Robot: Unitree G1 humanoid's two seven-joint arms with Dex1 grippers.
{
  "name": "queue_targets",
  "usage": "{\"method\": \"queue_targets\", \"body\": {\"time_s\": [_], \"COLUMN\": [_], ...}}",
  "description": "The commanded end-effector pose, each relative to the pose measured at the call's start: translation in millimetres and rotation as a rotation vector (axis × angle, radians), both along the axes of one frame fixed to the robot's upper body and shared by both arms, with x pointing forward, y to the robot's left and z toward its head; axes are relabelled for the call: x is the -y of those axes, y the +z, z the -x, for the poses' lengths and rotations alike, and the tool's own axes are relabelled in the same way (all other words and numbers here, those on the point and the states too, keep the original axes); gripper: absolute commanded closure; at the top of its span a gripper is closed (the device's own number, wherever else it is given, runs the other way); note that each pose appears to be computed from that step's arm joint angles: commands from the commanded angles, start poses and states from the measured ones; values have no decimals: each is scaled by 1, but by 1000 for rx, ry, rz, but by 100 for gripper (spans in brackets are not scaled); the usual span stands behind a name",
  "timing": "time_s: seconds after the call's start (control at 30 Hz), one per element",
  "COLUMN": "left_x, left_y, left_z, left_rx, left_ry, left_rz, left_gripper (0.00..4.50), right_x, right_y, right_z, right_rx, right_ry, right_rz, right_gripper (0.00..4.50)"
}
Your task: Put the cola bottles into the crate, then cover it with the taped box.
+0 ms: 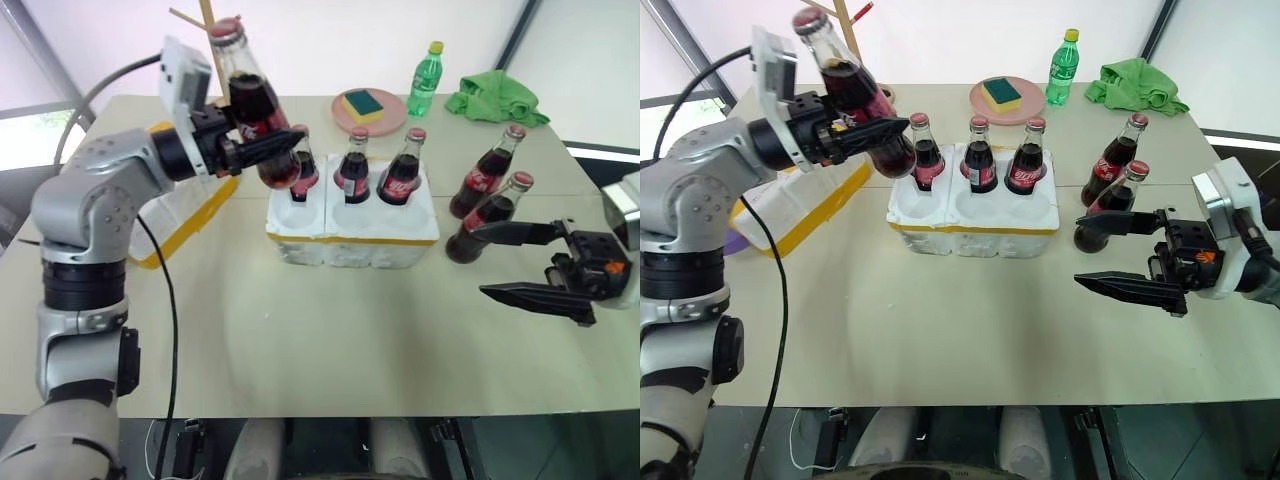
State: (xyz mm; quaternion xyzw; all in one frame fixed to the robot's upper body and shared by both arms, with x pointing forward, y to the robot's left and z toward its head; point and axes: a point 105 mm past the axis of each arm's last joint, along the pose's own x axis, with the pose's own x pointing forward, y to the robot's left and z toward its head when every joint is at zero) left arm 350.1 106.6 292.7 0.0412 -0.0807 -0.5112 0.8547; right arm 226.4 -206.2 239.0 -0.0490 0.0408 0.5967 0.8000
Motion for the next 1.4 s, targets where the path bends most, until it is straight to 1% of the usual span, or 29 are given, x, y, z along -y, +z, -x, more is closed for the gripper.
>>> {"method": "queue_targets", "body": {"time_s": [0.03, 0.17, 0.27, 0.43, 0.53, 0.6, 0.67, 0.73, 0.8, 0.9, 0.93, 1.07, 1.17, 1.23, 1.3, 1.4], "left_x": [4, 3, 4, 19, 23, 24, 23, 22, 20, 15, 8, -29, -55, -68, -66, -50], "left_y": [-3, -30, -40, -55, -69, -84, -95, -103, -104, -99, -93, -66, -38, -20, -7, 3], "left_z": [-8, -16, -17, -24, -27, -25, -22, -20, -18, -9, -4, 18, 38, 57, 78, 96], "left_rx": [9, -28, -52, -106, -132, -149, -151, -148, -141, -106, -98, -61, -48, -45, -46, -35], "left_ry": [-7, 1, 1, -11, -3, -10, -12, -11, -10, -11, -10, 40, 73, 61, -1, -86], "left_rz": [-2, -56, -51, -19, -50, -96, -136, -159, -164, -174, -172, -169, -136, -132, -141, -160], "left_gripper": [164, 164, 164, 164, 164, 60, 6, 6, 6, 6, 6, 6, 6, 6, 6, 6], "right_x": [0, 2, 3, 4, 4, 5, 5, 5, 4, 4, 6, 17, 27, 34, 41, 52], "right_y": [2, 2, 2, -2, -4, -3, -3, -3, -4, -6, -7, -13, -19, -21, -23, -26], "right_z": [1, 2, 2, 0, -1, -2, -3, -5, -6, -7, -8, -17, -20, -22, -26, -36], "right_rx": [38, 42, 39, 39, 42, 45, 48, 49, 49, 50, 57, 64, 63, 54, 45, 40], "right_ry": [-13, -33, -39, -47, -47, -48, -49, -54, -55, -63, -76, -158, -213, -244, -275, -336], "right_rz": [-5, -17, -28, -29, -24, -24, -25, -29, -30, -25, -18, 9, 24, 16, 7, -2], "right_gripper": [0, 0, 0, 0, 0, 0, 0, 0, 0, 0, 0, 0, 0, 0, 0, 0]}}
